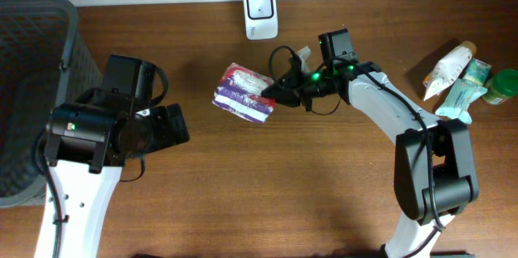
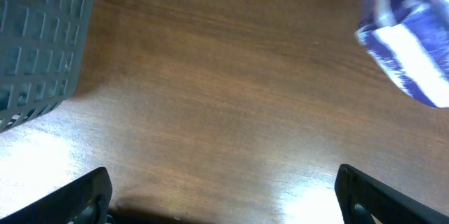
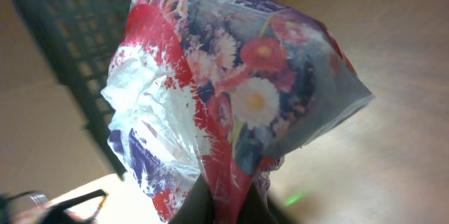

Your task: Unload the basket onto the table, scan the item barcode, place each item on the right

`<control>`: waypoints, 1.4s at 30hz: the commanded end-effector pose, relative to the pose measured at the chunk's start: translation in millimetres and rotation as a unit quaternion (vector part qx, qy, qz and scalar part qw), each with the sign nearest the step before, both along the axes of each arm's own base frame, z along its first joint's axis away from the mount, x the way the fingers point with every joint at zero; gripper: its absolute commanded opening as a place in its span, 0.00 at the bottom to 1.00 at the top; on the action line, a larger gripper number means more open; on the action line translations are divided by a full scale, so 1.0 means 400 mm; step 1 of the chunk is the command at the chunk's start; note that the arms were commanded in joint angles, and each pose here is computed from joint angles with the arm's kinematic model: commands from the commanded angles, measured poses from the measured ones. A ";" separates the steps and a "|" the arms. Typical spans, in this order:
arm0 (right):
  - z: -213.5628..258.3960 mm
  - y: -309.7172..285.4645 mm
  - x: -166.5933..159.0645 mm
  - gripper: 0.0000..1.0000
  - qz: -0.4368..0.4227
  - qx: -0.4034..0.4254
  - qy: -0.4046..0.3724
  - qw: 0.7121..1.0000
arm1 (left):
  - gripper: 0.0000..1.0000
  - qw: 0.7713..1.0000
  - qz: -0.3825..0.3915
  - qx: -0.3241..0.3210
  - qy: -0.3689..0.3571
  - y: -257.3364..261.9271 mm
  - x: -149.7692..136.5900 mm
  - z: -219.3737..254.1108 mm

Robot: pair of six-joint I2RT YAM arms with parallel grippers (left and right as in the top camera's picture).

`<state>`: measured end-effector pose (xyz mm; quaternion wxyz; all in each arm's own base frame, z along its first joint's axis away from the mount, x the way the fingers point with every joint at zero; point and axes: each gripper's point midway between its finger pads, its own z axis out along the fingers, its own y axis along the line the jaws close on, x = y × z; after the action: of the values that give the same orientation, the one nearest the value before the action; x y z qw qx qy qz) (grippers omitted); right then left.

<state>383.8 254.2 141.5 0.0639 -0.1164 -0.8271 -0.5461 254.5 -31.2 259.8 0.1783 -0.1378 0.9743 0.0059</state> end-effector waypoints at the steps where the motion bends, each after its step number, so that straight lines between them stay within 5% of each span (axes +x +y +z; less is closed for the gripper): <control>1: 0.116 0.034 -0.043 0.04 0.033 0.103 0.112 0.988 | 0.99 1.000 0.004 0.001 -0.006 0.001 0.001 0.006; 9: 0.157 0.037 -0.059 0.04 0.059 0.139 0.134 0.979 | 0.99 1.000 0.004 0.001 -0.006 0.001 0.001 0.006; 12: 0.155 0.046 0.006 0.04 0.046 0.122 -0.012 0.991 | 0.99 1.000 0.004 0.001 -0.006 0.001 0.001 0.006; 15: 0.017 -0.003 0.087 0.04 -0.053 -0.032 -0.065 0.996 | 0.99 1.000 0.004 0.001 -0.006 0.001 0.001 0.006; 17: -0.130 -0.123 0.114 0.04 -0.096 -0.234 -0.102 0.962 | 0.99 1.000 0.004 0.001 -0.006 0.001 0.001 0.006; 20: -0.208 -0.218 0.077 0.05 -0.101 -0.367 -0.079 0.921 | 0.99 1.000 0.004 0.001 -0.006 0.001 0.001 0.006; 21: -0.218 -0.234 0.067 0.31 -0.101 -0.388 -0.072 0.913 | 0.99 1.000 0.004 0.001 -0.006 0.001 0.001 0.006; 22: -0.222 -0.238 0.059 0.69 -0.099 -0.392 -0.065 0.912 | 0.99 1.000 0.004 0.001 -0.006 0.001 0.001 0.006; 23: -0.222 -0.237 0.055 0.81 -0.097 -0.391 -0.062 0.913 | 0.99 1.000 0.004 0.001 -0.006 0.001 0.001 0.006; 26: -0.221 -0.235 0.060 0.91 -0.099 -0.389 -0.066 0.914 | 0.99 1.000 0.004 0.001 -0.006 0.001 0.001 0.006; 30: -0.263 -0.239 0.050 0.82 -0.101 -0.389 -0.069 0.913 | 0.99 1.000 0.004 0.001 -0.006 0.001 0.001 0.006; 31: -0.283 -0.240 0.044 0.58 -0.102 -0.387 -0.071 0.914 | 0.99 1.000 0.004 0.001 -0.006 0.001 0.001 0.006; 34: -0.300 -0.226 0.048 0.38 -0.103 -0.369 -0.084 0.920 | 0.99 1.000 0.004 0.001 -0.006 0.001 0.001 0.006; 37: -0.278 -0.187 0.057 0.04 -0.094 -0.325 -0.096 0.936 | 0.99 1.000 0.004 0.001 -0.006 0.001 0.001 0.006; 40: -0.153 -0.103 0.146 0.04 -0.094 -0.224 -0.183 0.953 | 0.99 1.000 0.004 0.001 -0.006 0.001 0.001 0.006; 42: 0.037 -0.078 0.272 0.04 -0.131 -0.196 -0.279 0.931 | 0.99 1.000 0.004 0.001 -0.006 0.001 0.001 0.006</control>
<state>456.4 207.5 84.4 -0.1907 -0.1103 -0.9109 -0.3490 254.6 -31.3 259.8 0.1785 -0.1378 0.9742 0.0058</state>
